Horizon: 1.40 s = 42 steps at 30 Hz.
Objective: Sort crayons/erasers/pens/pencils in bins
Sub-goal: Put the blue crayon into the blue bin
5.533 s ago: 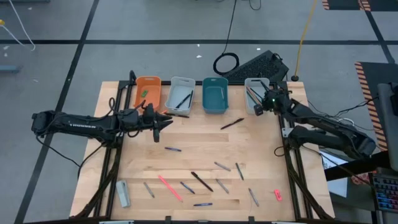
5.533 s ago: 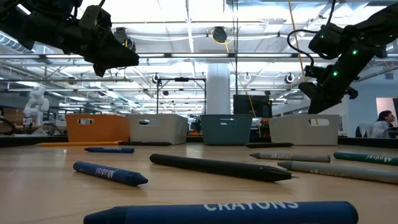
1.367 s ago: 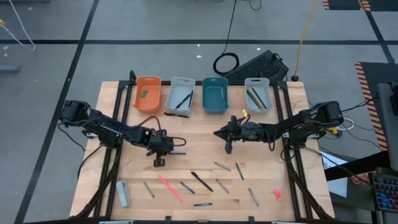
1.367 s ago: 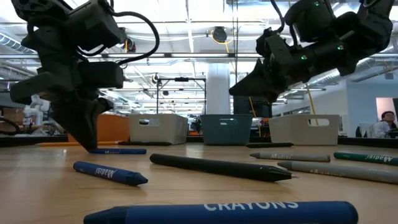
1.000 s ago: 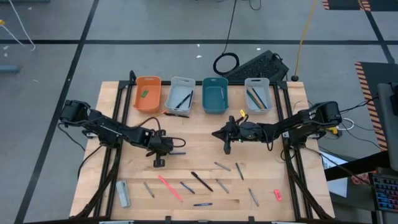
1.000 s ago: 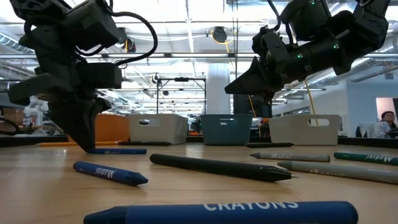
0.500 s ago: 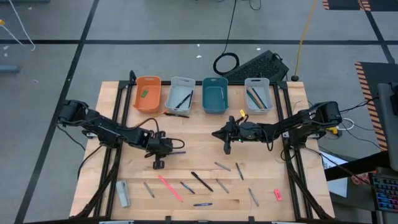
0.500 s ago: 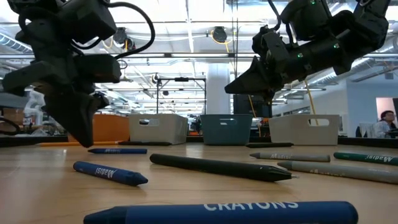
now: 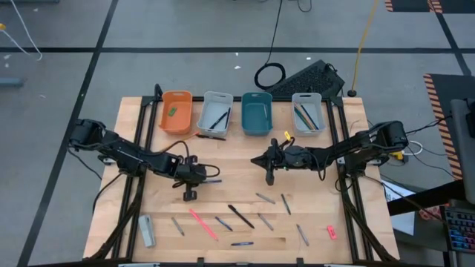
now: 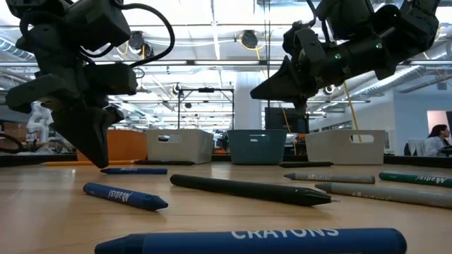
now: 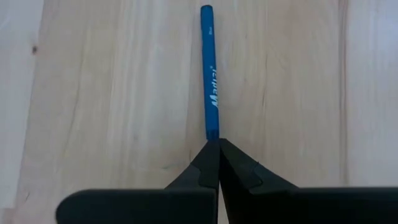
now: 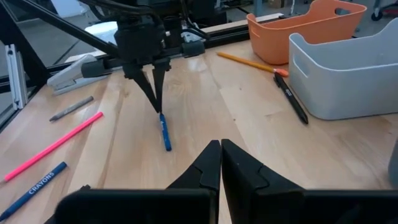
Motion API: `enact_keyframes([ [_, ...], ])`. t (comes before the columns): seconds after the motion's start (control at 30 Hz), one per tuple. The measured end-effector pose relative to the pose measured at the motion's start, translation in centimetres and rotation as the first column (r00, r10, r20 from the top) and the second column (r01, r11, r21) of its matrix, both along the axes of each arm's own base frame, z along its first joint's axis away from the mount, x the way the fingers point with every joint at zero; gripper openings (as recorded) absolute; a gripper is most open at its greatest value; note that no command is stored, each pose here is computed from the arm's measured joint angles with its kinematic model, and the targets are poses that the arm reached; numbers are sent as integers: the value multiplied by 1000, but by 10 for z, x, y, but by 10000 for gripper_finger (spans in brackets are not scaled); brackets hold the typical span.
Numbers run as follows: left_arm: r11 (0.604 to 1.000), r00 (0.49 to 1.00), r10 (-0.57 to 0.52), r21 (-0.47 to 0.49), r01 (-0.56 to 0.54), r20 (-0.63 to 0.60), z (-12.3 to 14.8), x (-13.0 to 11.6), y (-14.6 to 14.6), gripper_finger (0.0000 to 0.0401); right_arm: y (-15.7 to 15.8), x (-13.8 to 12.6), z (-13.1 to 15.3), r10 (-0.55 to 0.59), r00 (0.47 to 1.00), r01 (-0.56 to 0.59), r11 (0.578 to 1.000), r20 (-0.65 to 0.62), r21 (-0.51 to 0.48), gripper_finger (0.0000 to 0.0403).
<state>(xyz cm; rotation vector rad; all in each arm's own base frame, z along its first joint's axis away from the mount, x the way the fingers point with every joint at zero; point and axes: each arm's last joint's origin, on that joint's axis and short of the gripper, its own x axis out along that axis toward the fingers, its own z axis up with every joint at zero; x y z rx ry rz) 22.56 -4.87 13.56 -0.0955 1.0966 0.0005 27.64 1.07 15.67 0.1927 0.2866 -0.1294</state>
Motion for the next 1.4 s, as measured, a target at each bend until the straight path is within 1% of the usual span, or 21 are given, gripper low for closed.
enact_keyframes([
  [0.27, 1000, 1000, -1, 3, 1, -1, 0, 0, 0, 5, 0, 0, 0, -8, 1000, 8, 1000, 2, 22, 9],
  [0.63, 1000, 1000, 11, 23, -11, 1, 0, 0, 1, 5, 2, 0, -2, -2, 1000, 2, 1000, -16, 21, 12],
  [0.73, 1000, 1000, 13, 22, -13, 0, 0, 0, 1, 5, 2, 0, -5, -2, 1000, 3, 1000, -27, 22, 30],
  [0.83, 1000, 1000, 14, 22, -14, -1, 0, -1, 1, 5, 2, 6, -11, -6, 999, 8, 999, -50, 35, 58],
  [0.97, 1000, 1000, 13, 19, -13, -1, 0, -1, -1, 5, 4, 22, -18, 19, 997, -16, 999, -71, 40, 96],
  [1.07, 1000, 1000, 8, 17, -8, -3, -1, -2, -3, 5, 5, 35, -20, 29, 997, -28, 999, -76, 24, 116],
  [1.23, 999, 1000, 21, 41, -20, -12, -6, -7, -4, 5, 6, 53, -27, 81, 993, -78, 996, -88, 31, 132],
  [1.4, 999, 999, 34, 28, -35, 23, -11, -8, -3, 5, 6, 69, -31, 108, 989, -106, 994, -96, 28, 138],
])
